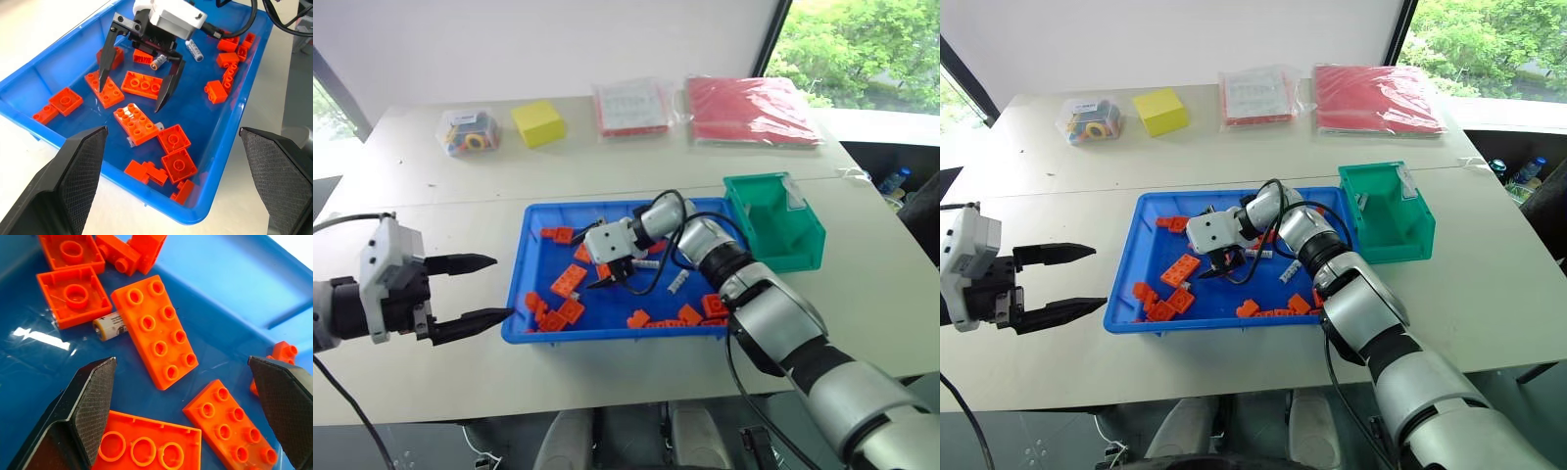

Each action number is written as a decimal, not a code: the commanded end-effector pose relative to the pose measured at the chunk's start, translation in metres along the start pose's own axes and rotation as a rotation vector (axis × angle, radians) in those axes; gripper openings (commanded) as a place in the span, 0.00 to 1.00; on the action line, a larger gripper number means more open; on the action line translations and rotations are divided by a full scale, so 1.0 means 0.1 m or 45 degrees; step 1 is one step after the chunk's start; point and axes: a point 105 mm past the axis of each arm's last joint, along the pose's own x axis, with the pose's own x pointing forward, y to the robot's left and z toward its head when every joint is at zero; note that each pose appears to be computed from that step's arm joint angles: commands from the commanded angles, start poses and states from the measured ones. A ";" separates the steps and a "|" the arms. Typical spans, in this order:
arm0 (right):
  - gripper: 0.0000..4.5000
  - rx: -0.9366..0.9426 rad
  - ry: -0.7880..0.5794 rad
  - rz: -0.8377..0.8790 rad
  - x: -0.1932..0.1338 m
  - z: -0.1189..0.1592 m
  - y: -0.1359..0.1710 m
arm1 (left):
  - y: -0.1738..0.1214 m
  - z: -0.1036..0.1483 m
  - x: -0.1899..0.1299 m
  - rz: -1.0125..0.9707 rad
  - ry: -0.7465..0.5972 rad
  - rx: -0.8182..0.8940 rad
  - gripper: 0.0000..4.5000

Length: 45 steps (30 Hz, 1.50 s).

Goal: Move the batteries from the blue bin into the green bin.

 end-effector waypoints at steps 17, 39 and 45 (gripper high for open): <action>0.23 0.078 -0.144 -0.164 0.08 0.16 -0.06 | 0.21 0.15 0.02 0.035 -0.029 0.082 1.00; 0.73 0.812 -0.087 -0.280 -0.29 0.51 0.14 | 0.22 0.16 0.06 0.007 -0.028 0.079 1.00; 0.84 1.013 -0.066 -0.255 -0.20 0.48 0.19 | 0.24 0.15 0.06 -0.006 -0.011 0.085 1.00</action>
